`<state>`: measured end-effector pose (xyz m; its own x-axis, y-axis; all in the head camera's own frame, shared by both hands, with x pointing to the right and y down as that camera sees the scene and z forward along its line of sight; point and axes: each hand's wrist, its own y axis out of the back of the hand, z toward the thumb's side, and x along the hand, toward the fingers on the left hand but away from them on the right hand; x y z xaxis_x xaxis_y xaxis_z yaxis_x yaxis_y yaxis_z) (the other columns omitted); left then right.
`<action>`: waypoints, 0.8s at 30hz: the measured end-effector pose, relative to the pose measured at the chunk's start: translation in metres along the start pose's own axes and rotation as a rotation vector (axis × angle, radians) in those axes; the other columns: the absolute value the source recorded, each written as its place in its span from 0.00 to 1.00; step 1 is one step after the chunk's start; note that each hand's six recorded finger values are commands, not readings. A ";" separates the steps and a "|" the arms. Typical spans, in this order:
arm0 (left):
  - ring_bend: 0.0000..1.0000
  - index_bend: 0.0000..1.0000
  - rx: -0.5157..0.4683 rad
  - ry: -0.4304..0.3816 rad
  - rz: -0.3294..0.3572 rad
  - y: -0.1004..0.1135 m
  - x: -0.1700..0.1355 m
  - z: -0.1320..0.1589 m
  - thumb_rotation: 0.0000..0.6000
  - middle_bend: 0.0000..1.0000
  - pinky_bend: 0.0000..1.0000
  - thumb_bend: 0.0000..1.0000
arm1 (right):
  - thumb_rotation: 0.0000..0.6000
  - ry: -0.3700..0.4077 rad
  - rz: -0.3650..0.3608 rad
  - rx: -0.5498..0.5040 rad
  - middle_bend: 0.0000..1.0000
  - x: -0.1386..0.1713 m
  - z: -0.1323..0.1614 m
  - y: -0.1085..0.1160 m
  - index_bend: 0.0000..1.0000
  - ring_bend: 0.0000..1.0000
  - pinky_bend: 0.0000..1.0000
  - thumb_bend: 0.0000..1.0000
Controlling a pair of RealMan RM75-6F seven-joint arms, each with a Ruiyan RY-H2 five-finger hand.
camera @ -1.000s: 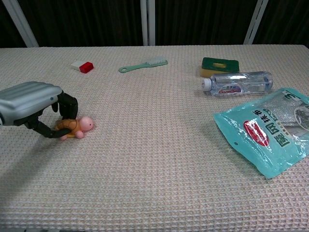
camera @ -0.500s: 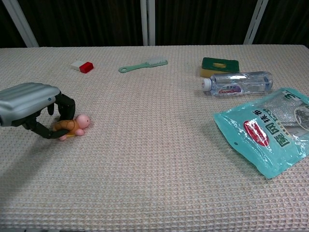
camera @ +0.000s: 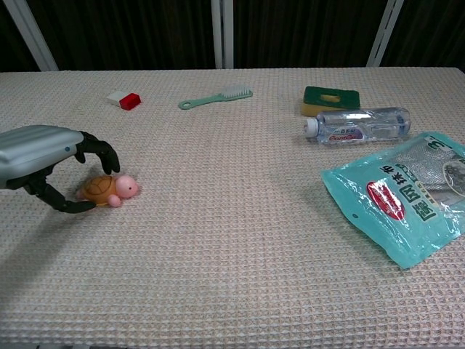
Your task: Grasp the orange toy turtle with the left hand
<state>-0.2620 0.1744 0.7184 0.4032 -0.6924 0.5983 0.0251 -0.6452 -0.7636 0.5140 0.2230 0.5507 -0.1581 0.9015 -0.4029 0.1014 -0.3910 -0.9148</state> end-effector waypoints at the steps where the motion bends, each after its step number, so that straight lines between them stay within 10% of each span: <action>1: 0.23 0.40 -0.001 0.001 0.001 0.000 0.001 0.000 1.00 0.41 0.35 0.24 | 1.00 0.000 0.000 0.000 0.00 0.000 0.000 0.000 0.00 0.00 0.00 0.17; 8: 0.48 0.67 -0.011 0.006 0.025 0.001 0.006 -0.001 1.00 0.67 0.56 0.34 | 1.00 -0.003 0.002 0.000 0.00 0.000 -0.001 0.000 0.00 0.00 0.00 0.17; 17: 0.60 0.77 -0.027 0.030 0.038 0.003 0.009 -0.006 1.00 0.79 0.63 0.36 | 1.00 -0.001 0.000 0.000 0.00 0.000 0.000 0.002 0.00 0.00 0.00 0.17; 20: 0.58 0.74 -0.036 0.032 0.042 0.004 0.009 -0.006 1.00 0.77 0.62 0.35 | 1.00 0.001 -0.003 0.000 0.00 0.000 0.000 0.002 0.00 0.00 0.00 0.17; 24: 0.38 0.44 -0.059 0.013 0.042 0.006 0.007 -0.005 1.00 0.52 0.53 0.22 | 1.00 0.001 -0.004 0.001 0.00 0.000 0.001 0.003 0.00 0.00 0.00 0.17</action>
<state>-0.2634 0.1645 0.7191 0.3905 -0.7235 0.5693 -0.0459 -0.6329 -0.7729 0.5138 0.2219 0.5484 -0.1571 0.9032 -0.3994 0.1002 -0.3877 -0.9163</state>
